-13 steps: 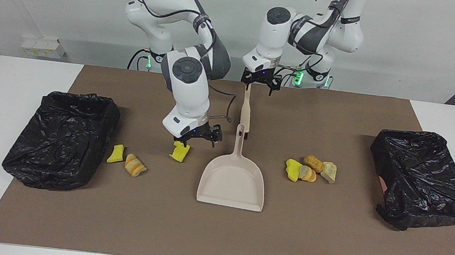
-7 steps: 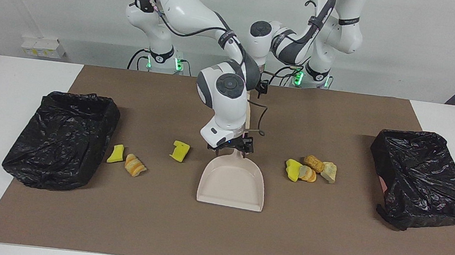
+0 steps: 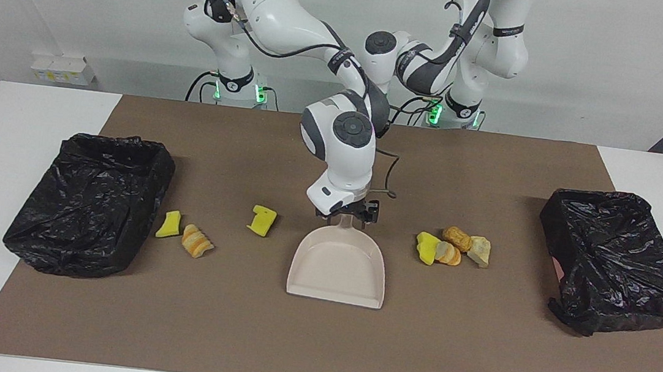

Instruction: Sweep and dump trash in bin

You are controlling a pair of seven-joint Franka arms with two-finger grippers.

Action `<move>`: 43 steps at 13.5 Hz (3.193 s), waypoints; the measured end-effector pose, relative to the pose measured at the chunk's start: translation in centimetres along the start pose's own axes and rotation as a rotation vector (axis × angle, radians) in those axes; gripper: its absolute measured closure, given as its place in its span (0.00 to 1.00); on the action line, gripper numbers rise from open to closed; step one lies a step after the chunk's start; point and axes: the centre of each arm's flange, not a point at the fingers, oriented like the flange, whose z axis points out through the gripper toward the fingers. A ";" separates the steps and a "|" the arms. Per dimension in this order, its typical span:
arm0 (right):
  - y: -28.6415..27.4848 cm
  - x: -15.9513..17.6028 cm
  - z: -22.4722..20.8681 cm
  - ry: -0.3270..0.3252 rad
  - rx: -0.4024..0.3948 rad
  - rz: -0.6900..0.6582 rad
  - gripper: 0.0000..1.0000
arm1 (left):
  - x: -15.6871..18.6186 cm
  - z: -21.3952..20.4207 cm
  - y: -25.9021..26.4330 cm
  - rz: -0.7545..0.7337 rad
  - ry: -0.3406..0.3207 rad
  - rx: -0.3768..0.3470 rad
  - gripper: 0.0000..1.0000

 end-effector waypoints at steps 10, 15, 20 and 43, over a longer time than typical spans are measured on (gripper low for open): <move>0.3 -2.5 0.5 -0.070 -0.052 -0.016 0.46 | 1.0 -0.8 -2.4 -0.013 -0.066 0.041 0.74; 0.3 -4.4 0.9 -0.095 -0.074 -0.039 0.58 | 3.2 -5.9 -10.7 -0.042 -0.091 0.040 0.74; 1.3 -3.8 -1.3 -0.074 -0.057 -0.220 0.68 | 5.1 -8.6 -21.7 -0.118 -0.095 0.067 0.74; 8.1 -2.9 -2.9 -0.265 -0.290 -1.468 0.68 | 15.4 -2.5 -29.3 -0.291 -0.020 -0.093 0.74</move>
